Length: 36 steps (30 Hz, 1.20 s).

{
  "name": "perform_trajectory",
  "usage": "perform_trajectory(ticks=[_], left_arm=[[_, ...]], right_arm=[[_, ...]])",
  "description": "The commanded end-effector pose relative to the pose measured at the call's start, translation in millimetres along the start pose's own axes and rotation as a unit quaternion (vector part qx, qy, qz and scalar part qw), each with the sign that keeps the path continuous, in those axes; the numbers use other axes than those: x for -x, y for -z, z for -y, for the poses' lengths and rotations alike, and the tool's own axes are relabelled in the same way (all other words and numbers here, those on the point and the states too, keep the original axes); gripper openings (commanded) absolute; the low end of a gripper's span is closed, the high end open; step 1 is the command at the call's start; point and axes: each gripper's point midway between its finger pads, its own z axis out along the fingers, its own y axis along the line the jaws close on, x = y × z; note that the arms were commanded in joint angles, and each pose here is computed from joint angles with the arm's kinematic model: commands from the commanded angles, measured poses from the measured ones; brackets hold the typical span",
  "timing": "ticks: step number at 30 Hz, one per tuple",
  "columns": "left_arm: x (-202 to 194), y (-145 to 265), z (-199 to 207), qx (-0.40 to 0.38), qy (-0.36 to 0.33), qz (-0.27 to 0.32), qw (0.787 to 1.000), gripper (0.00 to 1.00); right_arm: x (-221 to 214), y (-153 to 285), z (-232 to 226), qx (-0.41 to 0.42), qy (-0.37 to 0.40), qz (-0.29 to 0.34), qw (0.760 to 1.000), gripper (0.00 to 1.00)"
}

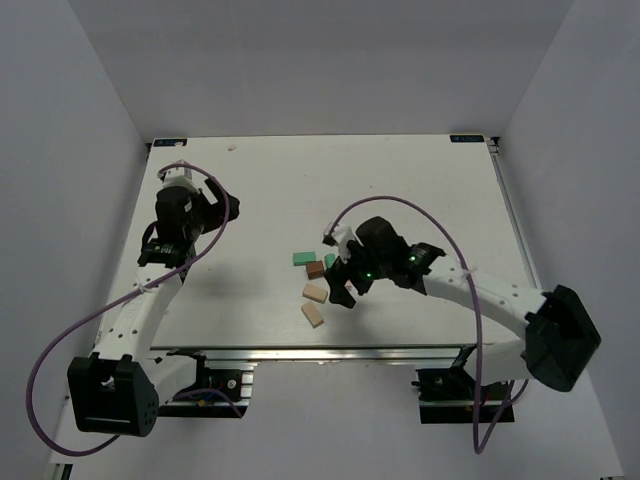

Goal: Build the wood block tower

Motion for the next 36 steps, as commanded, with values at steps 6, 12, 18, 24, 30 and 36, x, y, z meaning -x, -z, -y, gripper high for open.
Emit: perform_trajectory(ticks=[6, 12, 18, 24, 30, 36], left_arm=[[-3, 1, -13, 0.026, -0.012, 0.005, 1.0, 0.98], [-3, 4, -10, 0.022, -0.014, 0.0, 1.0, 0.98], [-2, 6, -13, 0.028, -0.014, 0.003, 1.0, 0.98], [-4, 5, -15, 0.03, -0.014, 0.0, 0.999, 0.98], [-4, 4, -16, 0.035, -0.013, 0.001, 0.999, 0.98], [-7, 2, -21, 0.048, -0.012, -0.005, 0.999, 0.98]], right_arm=[[-6, -54, 6, -0.065, 0.126, -0.102, 0.985, 0.89], [-6, -80, 11, -0.074, 0.144, -0.126, 0.979, 0.89], [-12, -99, 22, -0.097, 0.149, -0.138, 0.974, 0.85], [-20, -110, 18, -0.084, 0.15, -0.15, 0.974, 0.78], [-23, -124, 2, -0.059, 0.161, -0.144, 0.975, 0.69], [-17, -127, 5, -0.081, 0.149, -0.132, 0.977, 0.25]])
